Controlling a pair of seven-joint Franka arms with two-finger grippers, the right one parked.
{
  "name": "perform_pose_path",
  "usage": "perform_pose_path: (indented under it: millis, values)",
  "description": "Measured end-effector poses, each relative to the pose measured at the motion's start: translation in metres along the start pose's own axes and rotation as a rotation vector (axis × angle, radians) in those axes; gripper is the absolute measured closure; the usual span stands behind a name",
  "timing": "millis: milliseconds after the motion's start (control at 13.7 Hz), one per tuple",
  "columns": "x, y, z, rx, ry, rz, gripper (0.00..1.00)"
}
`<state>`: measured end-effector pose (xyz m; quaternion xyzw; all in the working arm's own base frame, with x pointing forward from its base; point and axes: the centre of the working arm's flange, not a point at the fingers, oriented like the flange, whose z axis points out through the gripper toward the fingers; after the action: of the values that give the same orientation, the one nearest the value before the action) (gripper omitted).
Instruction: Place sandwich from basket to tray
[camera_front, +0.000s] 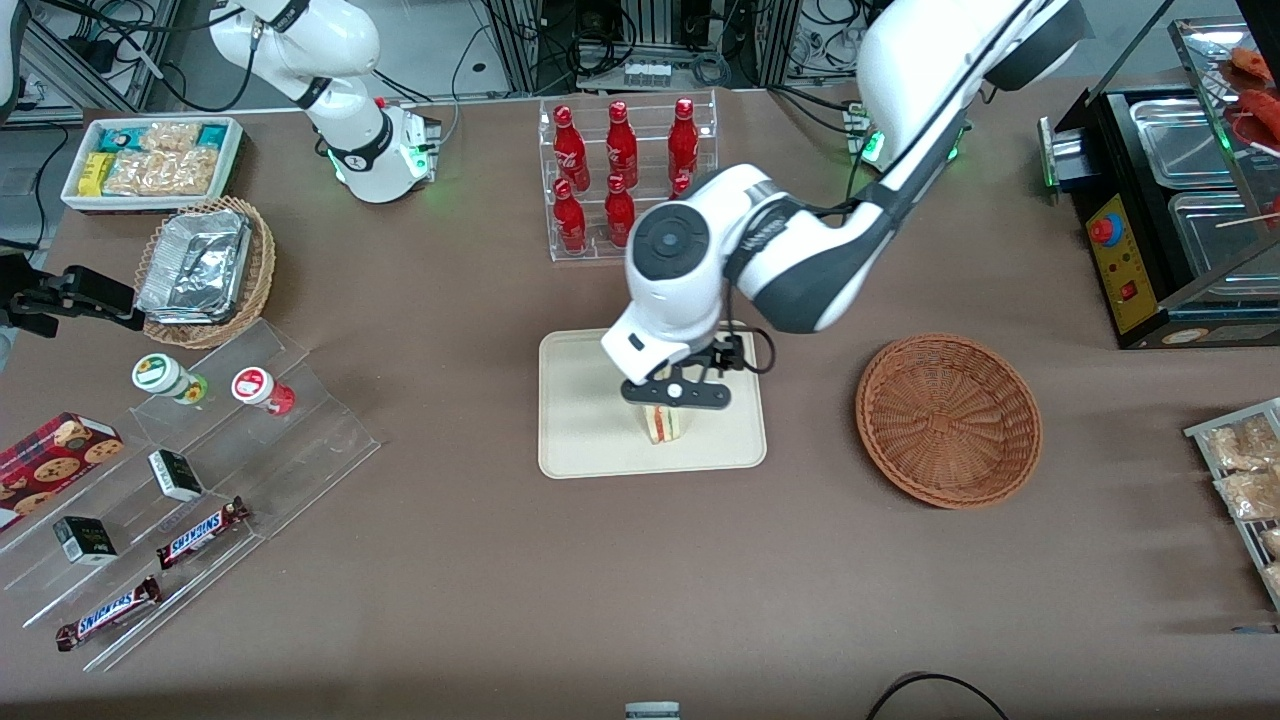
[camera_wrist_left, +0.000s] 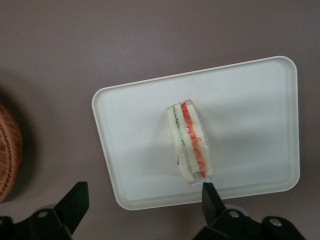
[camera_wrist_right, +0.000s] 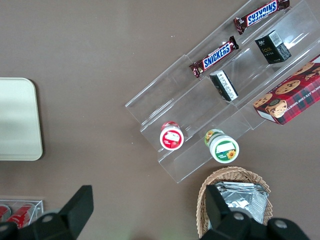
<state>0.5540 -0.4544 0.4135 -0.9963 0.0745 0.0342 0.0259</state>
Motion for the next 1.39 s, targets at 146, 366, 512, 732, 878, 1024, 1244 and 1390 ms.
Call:
perform_pose_path:
  millis: [146,366,512,732,878,1024,1244,1390]
  values:
    - [0.013,-0.037,-0.009,-0.011,-0.032,0.044,0.00]
    - [0.028,-0.097,-0.023,-0.035,-0.062,0.102,0.00]
    - [0.031,-0.144,-0.036,-0.047,-0.104,0.128,0.00]
    - [0.032,-0.212,-0.055,-0.059,-0.139,0.141,0.00]
    - [0.032,-0.230,-0.060,-0.057,-0.142,0.127,0.00]
    - [0.031,-0.231,-0.059,-0.056,-0.145,0.126,0.00]
    - [0.031,-0.234,-0.061,-0.048,-0.138,0.121,0.00]
    - [0.031,-0.259,-0.073,-0.038,-0.119,0.081,0.00]
